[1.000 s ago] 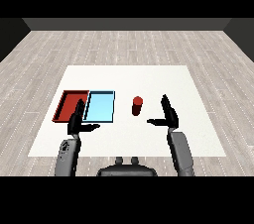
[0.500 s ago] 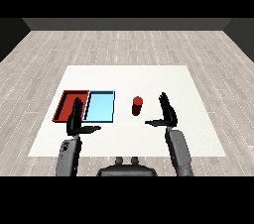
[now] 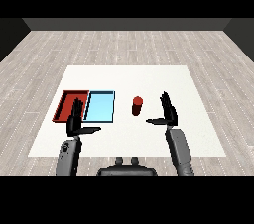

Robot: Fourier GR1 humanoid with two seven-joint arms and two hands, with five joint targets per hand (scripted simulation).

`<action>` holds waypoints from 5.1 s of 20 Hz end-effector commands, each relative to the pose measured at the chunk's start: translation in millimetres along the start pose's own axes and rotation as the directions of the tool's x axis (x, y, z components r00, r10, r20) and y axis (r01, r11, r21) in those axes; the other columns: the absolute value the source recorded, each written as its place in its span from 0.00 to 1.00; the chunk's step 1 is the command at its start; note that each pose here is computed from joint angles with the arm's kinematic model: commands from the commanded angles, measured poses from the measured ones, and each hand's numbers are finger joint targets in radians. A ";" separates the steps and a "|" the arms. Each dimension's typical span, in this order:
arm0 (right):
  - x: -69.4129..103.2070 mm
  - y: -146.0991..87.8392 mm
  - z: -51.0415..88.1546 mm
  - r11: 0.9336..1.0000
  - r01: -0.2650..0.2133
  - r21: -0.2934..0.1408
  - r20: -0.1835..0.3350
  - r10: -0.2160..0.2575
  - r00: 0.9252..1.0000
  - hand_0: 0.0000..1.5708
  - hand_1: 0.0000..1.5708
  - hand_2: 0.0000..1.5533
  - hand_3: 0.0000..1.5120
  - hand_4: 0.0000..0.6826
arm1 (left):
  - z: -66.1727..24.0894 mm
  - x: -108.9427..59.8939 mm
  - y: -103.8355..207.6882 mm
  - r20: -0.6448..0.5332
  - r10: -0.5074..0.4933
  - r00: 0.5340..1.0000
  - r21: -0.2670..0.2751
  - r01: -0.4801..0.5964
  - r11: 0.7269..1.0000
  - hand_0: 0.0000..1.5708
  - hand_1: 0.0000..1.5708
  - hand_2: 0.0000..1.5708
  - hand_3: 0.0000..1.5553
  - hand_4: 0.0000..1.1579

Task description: Pick the red can and put it in the red box

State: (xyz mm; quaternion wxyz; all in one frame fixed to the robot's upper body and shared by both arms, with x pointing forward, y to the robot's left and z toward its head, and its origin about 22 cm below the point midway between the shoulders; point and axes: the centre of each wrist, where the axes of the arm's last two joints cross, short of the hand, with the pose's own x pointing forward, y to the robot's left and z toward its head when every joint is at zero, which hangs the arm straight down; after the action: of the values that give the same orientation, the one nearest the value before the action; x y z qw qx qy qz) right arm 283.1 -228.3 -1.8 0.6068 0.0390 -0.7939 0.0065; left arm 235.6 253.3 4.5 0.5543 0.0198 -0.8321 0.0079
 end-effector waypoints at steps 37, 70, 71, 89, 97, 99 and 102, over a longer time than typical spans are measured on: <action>-72.9 66.6 -44.7 0.982 0.186 -0.033 -0.093 -0.188 0.978 0.00 0.00 0.00 0.00 0.00 | -15.2 6.8 -9.6 0.016 0.029 0.999 0.016 -0.029 0.999 0.00 0.00 0.00 0.00 0.00; -84.8 82.8 -73.2 0.982 0.190 -0.021 -0.147 -0.191 0.970 0.00 0.00 0.00 0.00 0.00 | -4.5 6.0 -2.5 0.015 0.023 1.000 0.029 -0.024 0.999 0.00 0.00 0.00 0.00 0.00; -96.2 72.6 -57.8 0.982 0.189 -0.025 -0.158 -0.191 0.969 0.00 0.00 0.00 0.00 0.00 | 0.0 12.8 26.4 0.012 0.038 0.999 0.018 -0.038 0.999 0.00 0.00 0.00 0.00 0.00; -80.5 92.4 -76.5 0.997 0.068 -0.044 -0.178 -0.074 0.981 0.95 0.95 0.94 0.95 0.97 | 3.7 17.3 20.0 0.029 0.024 0.999 0.024 -0.025 0.999 0.00 0.00 0.00 0.00 0.00; -91.2 84.2 -59.7 0.999 0.009 -0.033 -0.129 -0.014 0.992 0.93 0.93 0.93 0.94 0.94 | -3.2 -0.8 16.9 0.025 0.002 1.000 0.004 -0.002 1.000 0.00 0.00 0.00 0.00 0.00; -69.8 103.1 -83.4 1.000 -0.012 -0.022 -0.112 0.010 0.994 0.93 0.93 0.94 0.94 0.95 | -5.0 13.7 -3.6 0.021 0.028 0.999 0.006 -0.028 1.000 0.00 0.00 0.00 0.00 0.00; -67.0 88.4 -84.0 1.000 0.009 -0.010 -0.088 -0.010 0.996 0.93 0.93 0.93 0.93 0.97 | -11.6 -0.4 4.5 0.010 0.046 0.999 -0.018 -0.046 0.999 0.00 0.00 0.00 0.00 0.00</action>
State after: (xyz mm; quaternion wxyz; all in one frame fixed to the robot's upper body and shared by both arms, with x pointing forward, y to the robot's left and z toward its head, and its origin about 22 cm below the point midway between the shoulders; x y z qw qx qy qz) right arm 374.8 -122.8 -44.2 0.6539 0.0348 -0.7558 0.0014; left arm 238.2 257.5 12.3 0.5474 0.0094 -0.8367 0.0163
